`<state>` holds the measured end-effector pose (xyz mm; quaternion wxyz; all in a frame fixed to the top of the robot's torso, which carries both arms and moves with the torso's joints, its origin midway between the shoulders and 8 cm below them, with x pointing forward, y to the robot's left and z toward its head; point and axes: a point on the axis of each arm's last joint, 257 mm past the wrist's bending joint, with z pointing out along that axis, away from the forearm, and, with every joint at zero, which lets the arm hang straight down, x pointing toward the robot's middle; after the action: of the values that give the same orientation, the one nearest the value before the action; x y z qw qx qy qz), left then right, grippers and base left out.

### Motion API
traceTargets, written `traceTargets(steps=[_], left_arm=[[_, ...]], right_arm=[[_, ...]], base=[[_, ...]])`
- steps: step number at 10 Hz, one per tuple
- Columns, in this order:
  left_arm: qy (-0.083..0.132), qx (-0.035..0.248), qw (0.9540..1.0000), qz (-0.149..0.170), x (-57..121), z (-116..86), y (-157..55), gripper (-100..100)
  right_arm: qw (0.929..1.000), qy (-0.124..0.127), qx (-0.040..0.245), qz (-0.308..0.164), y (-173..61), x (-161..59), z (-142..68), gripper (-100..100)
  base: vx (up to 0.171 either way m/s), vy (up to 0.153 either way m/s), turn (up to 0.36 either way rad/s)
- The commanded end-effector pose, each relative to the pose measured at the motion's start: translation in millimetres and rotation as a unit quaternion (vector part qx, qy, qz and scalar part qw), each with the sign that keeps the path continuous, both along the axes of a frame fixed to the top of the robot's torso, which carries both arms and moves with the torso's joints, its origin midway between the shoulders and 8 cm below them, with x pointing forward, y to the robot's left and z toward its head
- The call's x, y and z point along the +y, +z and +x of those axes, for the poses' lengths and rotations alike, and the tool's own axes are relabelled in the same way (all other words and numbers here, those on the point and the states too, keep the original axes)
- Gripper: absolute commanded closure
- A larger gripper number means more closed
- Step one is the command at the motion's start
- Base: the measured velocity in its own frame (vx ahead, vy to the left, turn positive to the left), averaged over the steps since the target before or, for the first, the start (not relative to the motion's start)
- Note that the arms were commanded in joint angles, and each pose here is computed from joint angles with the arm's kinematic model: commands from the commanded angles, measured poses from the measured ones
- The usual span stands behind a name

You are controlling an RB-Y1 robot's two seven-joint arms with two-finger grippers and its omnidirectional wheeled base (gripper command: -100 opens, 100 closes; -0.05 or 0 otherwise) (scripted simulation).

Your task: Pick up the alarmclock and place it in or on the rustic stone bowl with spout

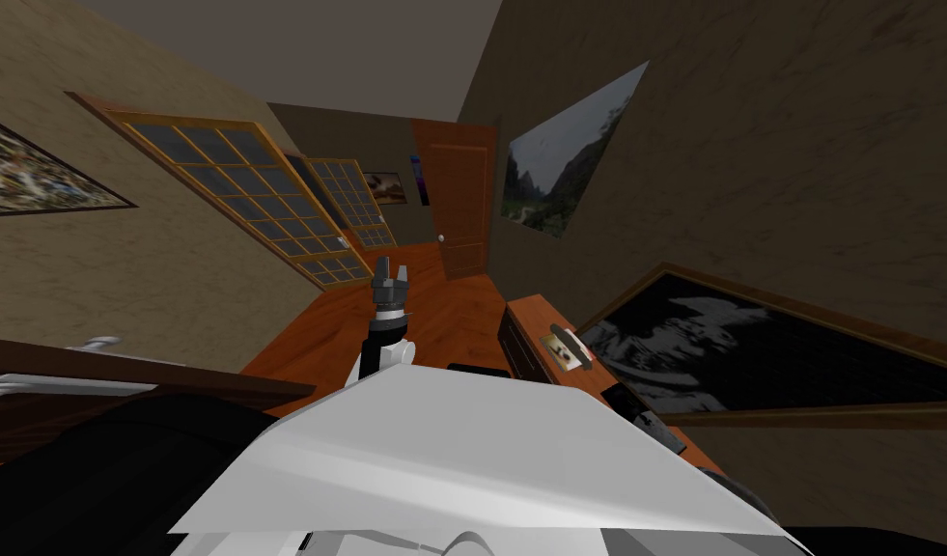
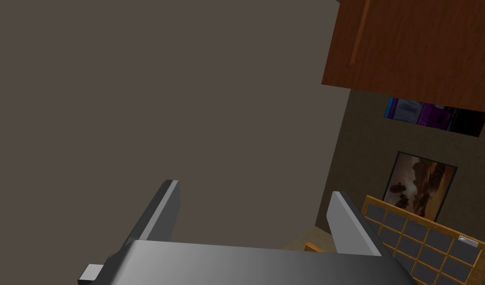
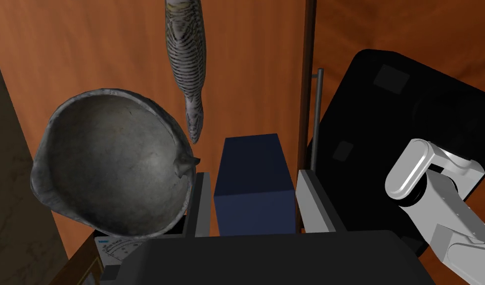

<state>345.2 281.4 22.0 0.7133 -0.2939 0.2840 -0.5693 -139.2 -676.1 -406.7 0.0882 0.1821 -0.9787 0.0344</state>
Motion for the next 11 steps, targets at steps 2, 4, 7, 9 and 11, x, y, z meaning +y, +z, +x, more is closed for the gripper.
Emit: traceTargets(steps=[2, 4, 7, 9, 11], left_arm=[[0.000, 0.000, 1.0000, 0.000, 0.0, 0, 0, 0], [0.000, 0.000, 1.0000, 0.000, 0.0, 0, 0, 0], [0.000, 0.000, 1.0000, 0.000, 0.0, 0, 0, 0], [0.000, 0.000, 1.0000, 0.000, 0.0, 0, 0, 0], [0.000, 0.000, 1.0000, 0.000, 0.0, 0, 0, 0]], right_arm=[[0.9999, 0.009, 0.001, -0.006, 18, -15, 16, 100], [0.9998, 0.014, 0.001, -0.013, 31, -25, 25, 100], [0.9995, 0.019, 0.003, -0.024, 49, -39, 38, 100], [0.9991, 0.021, 0.003, -0.036, 64, -52, 47, 100], [0.9982, 0.018, 0.002, -0.057, 83, -69, 55, 100]], base=[[0.018, -0.010, -0.013], [0.023, -0.014, -0.010], [0.021, -0.014, -0.007], [0.019, -0.021, -0.007], [0.022, -0.038, -0.008]])
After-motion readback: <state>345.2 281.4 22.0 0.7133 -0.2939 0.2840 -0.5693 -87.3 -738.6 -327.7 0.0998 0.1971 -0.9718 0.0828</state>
